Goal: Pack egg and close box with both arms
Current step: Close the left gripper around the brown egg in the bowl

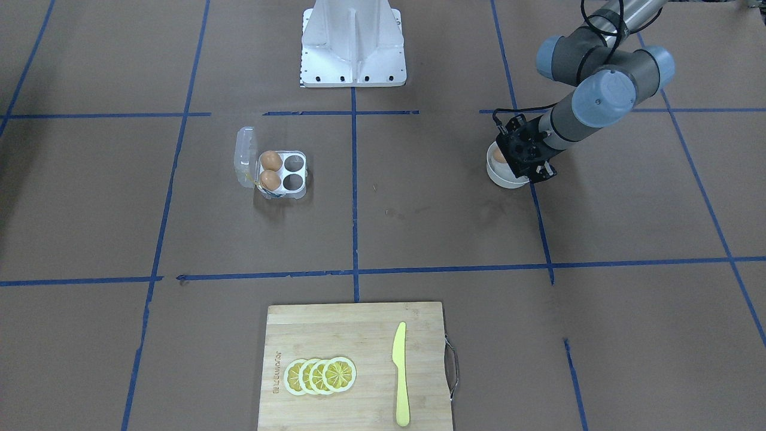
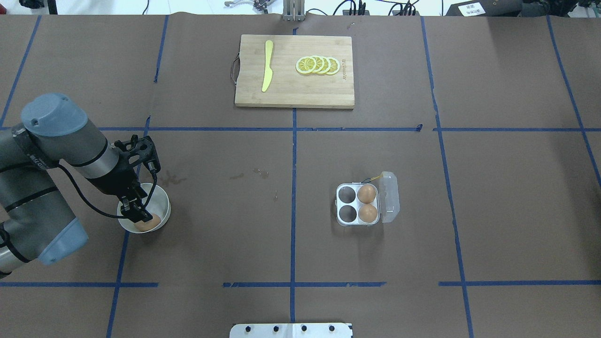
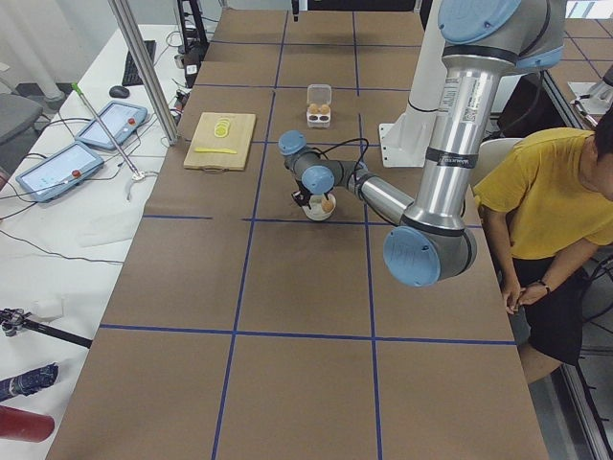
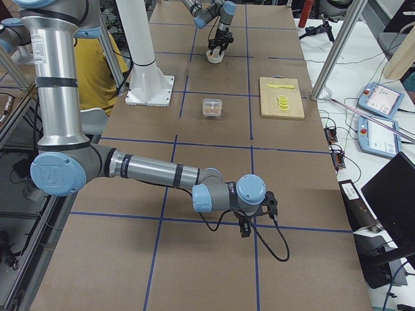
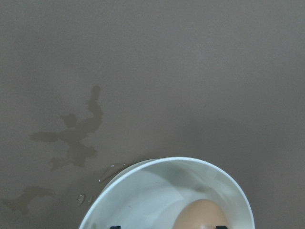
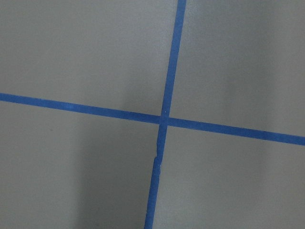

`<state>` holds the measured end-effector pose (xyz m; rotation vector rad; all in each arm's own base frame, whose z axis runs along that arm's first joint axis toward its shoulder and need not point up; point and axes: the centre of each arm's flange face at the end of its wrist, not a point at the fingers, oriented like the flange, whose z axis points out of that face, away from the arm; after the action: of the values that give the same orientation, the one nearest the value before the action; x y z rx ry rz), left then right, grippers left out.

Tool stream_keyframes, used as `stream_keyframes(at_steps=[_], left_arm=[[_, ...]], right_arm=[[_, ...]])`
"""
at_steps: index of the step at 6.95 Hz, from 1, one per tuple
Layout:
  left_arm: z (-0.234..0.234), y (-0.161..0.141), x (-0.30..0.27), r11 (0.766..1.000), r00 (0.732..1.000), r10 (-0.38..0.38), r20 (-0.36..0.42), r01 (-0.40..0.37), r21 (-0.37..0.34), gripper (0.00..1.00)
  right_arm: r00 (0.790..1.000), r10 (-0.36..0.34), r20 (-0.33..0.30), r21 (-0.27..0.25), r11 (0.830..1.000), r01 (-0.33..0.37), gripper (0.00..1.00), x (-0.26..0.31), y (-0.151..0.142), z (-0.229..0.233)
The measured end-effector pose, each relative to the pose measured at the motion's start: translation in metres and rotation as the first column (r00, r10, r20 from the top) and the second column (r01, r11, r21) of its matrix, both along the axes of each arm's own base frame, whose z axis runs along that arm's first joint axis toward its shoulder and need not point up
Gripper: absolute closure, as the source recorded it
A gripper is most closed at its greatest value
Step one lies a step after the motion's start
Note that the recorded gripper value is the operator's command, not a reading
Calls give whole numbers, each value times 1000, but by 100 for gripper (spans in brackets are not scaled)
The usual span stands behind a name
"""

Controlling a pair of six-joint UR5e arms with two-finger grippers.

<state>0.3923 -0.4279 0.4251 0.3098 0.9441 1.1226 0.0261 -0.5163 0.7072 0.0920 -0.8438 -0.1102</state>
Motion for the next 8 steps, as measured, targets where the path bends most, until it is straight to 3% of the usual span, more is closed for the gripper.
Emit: stream_keyframes(at_steps=[8], left_arm=[[5,7,9,1000,1000,15,9,-15,-14,32]], right_arm=[[1000,-6,-1,-8,1000,6,0,-3,1,4]])
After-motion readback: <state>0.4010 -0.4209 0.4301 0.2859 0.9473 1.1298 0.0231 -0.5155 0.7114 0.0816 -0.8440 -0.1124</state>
